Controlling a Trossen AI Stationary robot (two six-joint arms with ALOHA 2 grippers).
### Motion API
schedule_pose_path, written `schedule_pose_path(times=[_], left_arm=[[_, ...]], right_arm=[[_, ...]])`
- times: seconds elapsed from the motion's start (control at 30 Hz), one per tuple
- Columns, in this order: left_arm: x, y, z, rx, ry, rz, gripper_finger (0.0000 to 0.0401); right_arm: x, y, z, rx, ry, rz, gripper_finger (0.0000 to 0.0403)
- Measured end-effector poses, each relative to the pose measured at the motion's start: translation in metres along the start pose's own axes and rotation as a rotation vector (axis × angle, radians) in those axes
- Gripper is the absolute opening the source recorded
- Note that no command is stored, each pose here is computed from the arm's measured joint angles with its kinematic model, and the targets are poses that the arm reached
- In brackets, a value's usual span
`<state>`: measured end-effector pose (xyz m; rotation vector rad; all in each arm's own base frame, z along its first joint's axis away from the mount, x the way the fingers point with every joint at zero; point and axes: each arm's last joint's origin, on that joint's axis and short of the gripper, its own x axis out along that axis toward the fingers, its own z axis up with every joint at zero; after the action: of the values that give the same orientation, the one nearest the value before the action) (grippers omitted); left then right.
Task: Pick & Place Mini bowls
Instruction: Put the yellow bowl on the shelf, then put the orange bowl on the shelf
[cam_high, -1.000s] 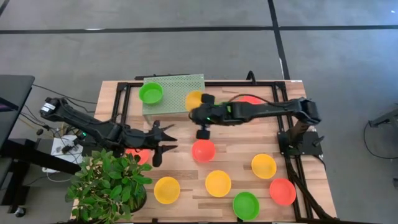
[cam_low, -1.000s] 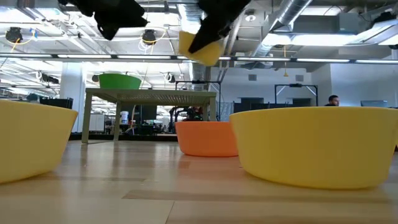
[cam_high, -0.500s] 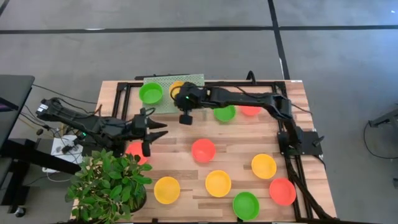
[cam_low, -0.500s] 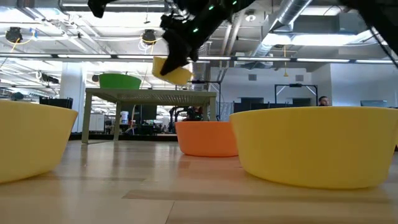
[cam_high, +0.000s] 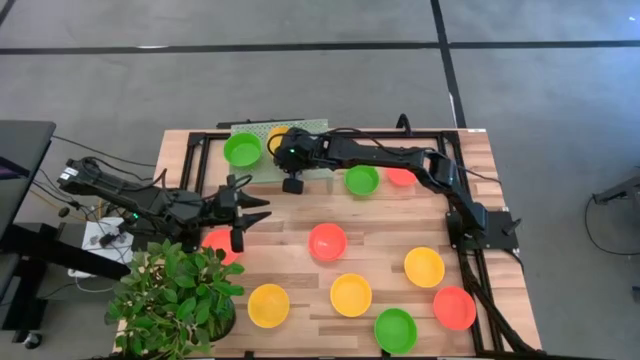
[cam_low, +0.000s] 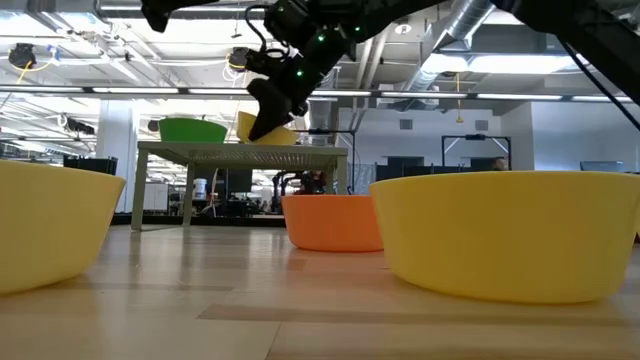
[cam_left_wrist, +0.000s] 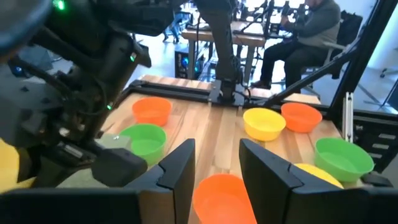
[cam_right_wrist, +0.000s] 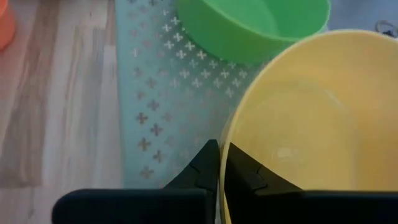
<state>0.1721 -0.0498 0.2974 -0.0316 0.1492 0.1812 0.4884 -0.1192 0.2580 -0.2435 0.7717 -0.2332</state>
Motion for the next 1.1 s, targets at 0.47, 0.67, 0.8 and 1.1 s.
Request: schedule_pose_path(times=[0.47,0.67,0.8,1.1], left_arm=[[0.0,0.0,0.0,0.001,0.0,0.016,0.0127],[0.0,0.0,0.0,0.0,0.0,0.02,0.0127],[0.0,0.0,0.0,0.0,0.0,0.02,0.0127],[0.0,0.0,0.0,0.0,0.0,0.02,0.0127]], right_arm=[[0.011,-0.002,-0.004,-0.017,-0.007,-0.009,0.0096],[0.009,-0.001,0.001,-0.02,-0.033,-0.013,0.0146],[0.0,0.0,0.015,-0.029,-0.073,-0.019,0.0178],[-0.064,0.008,0.06,-0.158,-0.029,-0.103,0.0218]])
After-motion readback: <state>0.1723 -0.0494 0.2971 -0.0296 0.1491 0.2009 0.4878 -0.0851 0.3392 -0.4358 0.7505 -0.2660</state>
